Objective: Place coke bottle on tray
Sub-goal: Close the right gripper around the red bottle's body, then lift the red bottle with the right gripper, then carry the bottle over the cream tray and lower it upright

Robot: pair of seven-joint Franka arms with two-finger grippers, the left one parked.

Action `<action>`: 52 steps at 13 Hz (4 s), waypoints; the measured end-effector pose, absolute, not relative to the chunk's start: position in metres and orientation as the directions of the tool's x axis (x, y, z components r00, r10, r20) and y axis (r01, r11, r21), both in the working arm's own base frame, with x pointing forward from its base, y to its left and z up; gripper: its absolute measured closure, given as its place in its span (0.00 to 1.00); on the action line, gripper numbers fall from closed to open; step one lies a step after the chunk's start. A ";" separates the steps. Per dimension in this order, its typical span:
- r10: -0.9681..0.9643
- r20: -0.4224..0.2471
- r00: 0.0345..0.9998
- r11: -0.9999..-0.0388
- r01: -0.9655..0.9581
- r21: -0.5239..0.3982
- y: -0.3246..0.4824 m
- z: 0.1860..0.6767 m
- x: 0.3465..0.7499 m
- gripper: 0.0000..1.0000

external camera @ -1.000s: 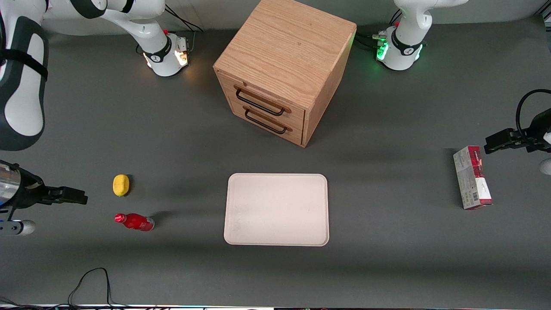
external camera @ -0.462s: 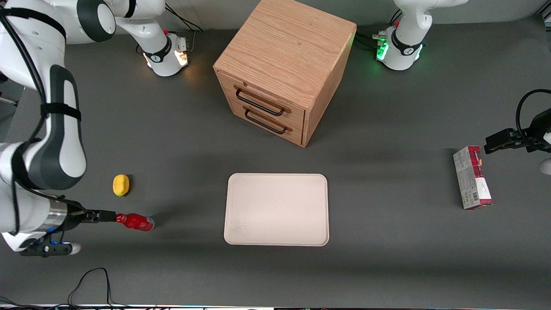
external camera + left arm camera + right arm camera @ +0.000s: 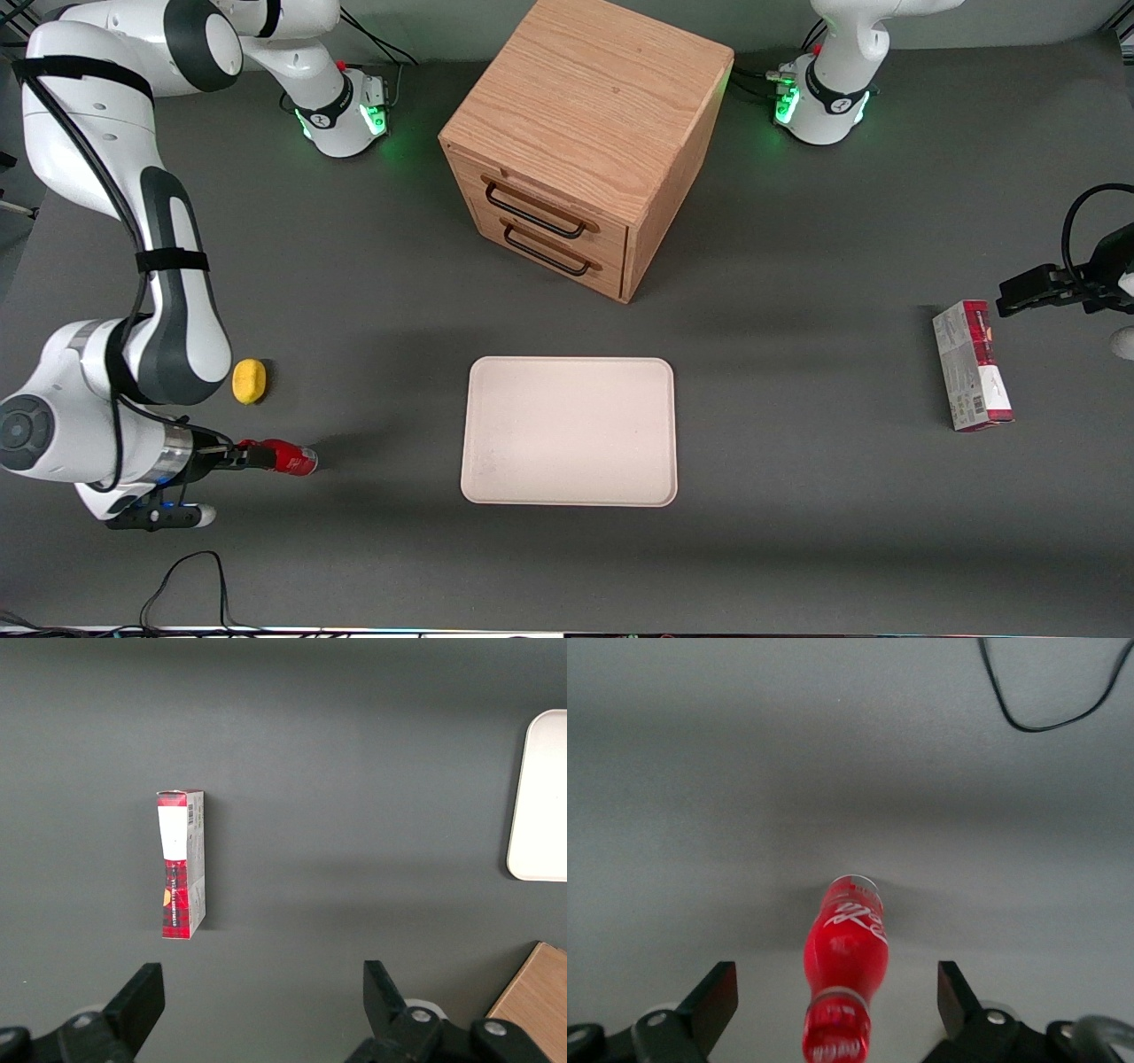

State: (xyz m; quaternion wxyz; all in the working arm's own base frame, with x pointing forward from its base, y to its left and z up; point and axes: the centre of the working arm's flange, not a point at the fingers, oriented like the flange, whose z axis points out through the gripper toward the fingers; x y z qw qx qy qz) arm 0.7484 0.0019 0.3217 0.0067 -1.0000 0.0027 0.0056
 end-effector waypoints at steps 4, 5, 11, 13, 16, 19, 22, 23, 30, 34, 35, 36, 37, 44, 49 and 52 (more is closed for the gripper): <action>-0.007 -0.007 1.000 -1.000 -0.007 -0.014 0.002 0.299 0.741 0.00; -0.007 -0.008 1.000 -1.000 -0.007 -0.014 0.002 0.299 0.739 0.00; 0.011 0.005 1.000 -1.000 0.011 -0.014 0.001 0.317 0.733 0.06; 0.013 0.004 1.000 -1.000 0.013 -0.014 0.001 0.317 0.733 0.26; 0.027 0.002 1.000 -1.000 0.027 -0.014 0.001 0.316 0.733 0.63; 0.029 0.005 1.000 -0.999 0.029 -0.014 0.001 0.318 0.733 0.67; 0.031 -0.008 0.999 -0.999 0.031 -0.015 0.001 0.353 0.734 0.67; 0.033 -0.027 0.999 -0.999 0.033 -0.016 0.001 0.384 0.734 0.67; 0.050 -0.033 0.998 -0.999 0.049 -0.018 0.002 0.601 0.673 0.67; 0.137 0.002 0.991 -0.990 0.137 -0.031 0.052 0.639 0.651 0.67; 0.183 0.002 0.983 -0.983 0.183 -0.032 0.085 0.637 0.648 0.67; 0.227 0.006 0.974 -0.973 0.228 -0.033 0.125 0.635 0.644 0.67; 0.273 0.020 0.962 -0.961 0.274 -0.034 0.168 0.633 0.638 0.67; 0.452 0.065 0.890 -0.892 0.452 0.017 0.345 0.578 0.611 0.67; 0.421 0.070 0.904 -0.907 0.420 0.021 0.345 0.464 0.668 0.67; 0.417 0.056 0.907 -0.909 0.416 0.022 0.350 0.382 0.690 0.67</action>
